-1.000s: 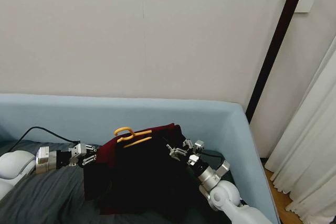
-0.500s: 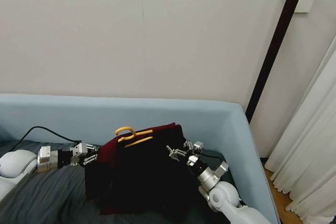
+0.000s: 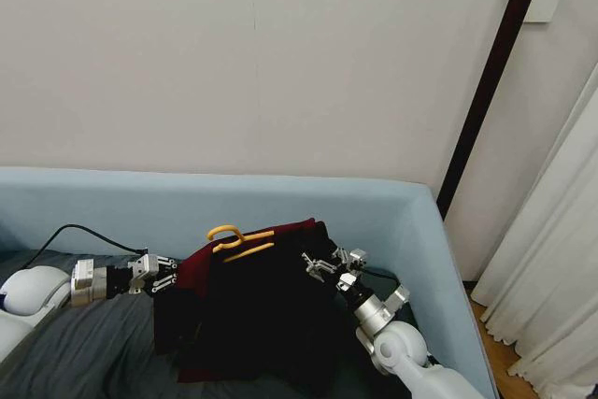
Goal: Pick up the clothes from the sofa and hang them on the clothes hanger.
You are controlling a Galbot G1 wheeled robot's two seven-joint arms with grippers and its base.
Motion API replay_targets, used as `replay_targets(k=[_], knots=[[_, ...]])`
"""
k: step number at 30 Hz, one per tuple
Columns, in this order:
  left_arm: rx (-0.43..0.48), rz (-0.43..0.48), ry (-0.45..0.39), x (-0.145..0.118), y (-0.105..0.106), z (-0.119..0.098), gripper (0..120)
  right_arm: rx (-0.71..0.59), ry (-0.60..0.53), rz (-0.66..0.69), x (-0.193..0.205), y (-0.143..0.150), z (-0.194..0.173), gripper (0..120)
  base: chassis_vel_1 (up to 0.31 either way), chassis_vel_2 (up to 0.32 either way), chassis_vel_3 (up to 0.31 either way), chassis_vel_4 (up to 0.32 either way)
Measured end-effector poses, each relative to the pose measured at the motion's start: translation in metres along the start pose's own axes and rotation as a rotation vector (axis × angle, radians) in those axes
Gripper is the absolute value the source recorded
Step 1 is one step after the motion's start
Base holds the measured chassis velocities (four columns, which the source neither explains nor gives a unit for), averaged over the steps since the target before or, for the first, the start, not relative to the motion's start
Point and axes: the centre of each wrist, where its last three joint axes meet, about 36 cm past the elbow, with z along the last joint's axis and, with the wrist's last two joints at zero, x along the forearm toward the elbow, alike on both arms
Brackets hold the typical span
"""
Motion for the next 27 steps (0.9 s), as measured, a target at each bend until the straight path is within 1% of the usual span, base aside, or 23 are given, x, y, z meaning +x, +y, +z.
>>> replay_targets(k=[1,2,3,4,5,6,10,11,12,15,17,18,19,20,22,24,27], knots=[[0.001,0.001,0.0,-0.001,0.0,0.0,1,0.0,-0.001,-0.004,-0.001,0.0,-0.001,82,0.0,0.0,0.0,0.0],[0.001,0.001,0.0,-0.001,0.0,0.0,1,0.0,-0.001,-0.004,-0.001,0.0,-0.001,82,0.0,0.0,0.0,0.0],[0.001,0.002,0.001,-0.001,0.0,0.001,1,0.001,-0.002,-0.008,-0.001,0.0,-0.001,78,0.0,0.0,0.0,0.0],[0.0,0.002,0.002,-0.001,0.0,0.001,1,0.01,0.002,-0.013,-0.003,0.0,-0.003,71,0.0,0.0,0.0,0.0],[0.001,0.002,0.003,-0.001,0.0,0.001,1,0.02,0.007,-0.014,-0.004,-0.001,-0.003,68,0.0,0.0,0.0,0.0],[0.001,0.002,0.003,-0.001,0.0,0.001,1,0.02,0.007,-0.014,-0.004,-0.001,-0.003,68,0.0,0.0,0.0,0.0],[0.0,0.0,0.004,-0.002,0.001,0.003,1,0.052,0.018,-0.011,-0.006,-0.001,-0.008,49,0.0,0.0,0.0,0.0],[0.001,0.0,0.005,-0.002,0.001,0.004,1,0.055,0.017,-0.012,-0.006,-0.001,-0.009,46,0.0,0.0,0.0,0.0],[0.001,0.0,0.005,-0.002,0.001,0.004,1,0.055,0.017,-0.012,-0.006,-0.001,-0.009,46,0.0,0.0,0.0,0.0],[0.0,-0.001,0.008,-0.001,0.001,0.006,1,0.064,0.017,-0.02,-0.006,0.0,-0.015,34,0.0,0.0,0.0,0.0],[-0.001,-0.002,0.009,0.0,0.001,0.007,1,0.065,0.018,-0.023,-0.006,-0.001,-0.016,32,0.0,0.0,0.0,0.0],[-0.002,-0.002,0.012,0.0,0.0,0.008,1,0.069,0.019,-0.034,-0.005,-0.001,-0.018,22,0.0,0.0,0.0,0.0],[-0.002,-0.004,0.014,0.001,0.0,0.009,1,0.073,0.021,-0.049,-0.005,-0.001,-0.021,16,0.0,0.0,0.0,0.0],[-0.003,-0.005,0.015,0.001,0.001,0.01,1,0.077,0.023,-0.061,-0.005,-0.002,-0.023,13,0.0,0.0,0.0,0.0],[-0.003,-0.005,0.015,0.001,0.001,0.01,1,0.082,0.026,-0.066,-0.005,-0.003,-0.024,11,0.0,0.0,0.0,0.0],[-0.003,-0.003,0.014,0.0,0.0,0.011,1,0.098,0.036,-0.072,-0.005,-0.004,-0.026,0,0.0,0.0,0.0,0.0],[-0.004,-0.002,0.014,-0.001,0.001,0.01,1,0.11,0.044,-0.075,-0.004,-0.005,-0.027,0,0.0,0.0,0.0,0.0]])
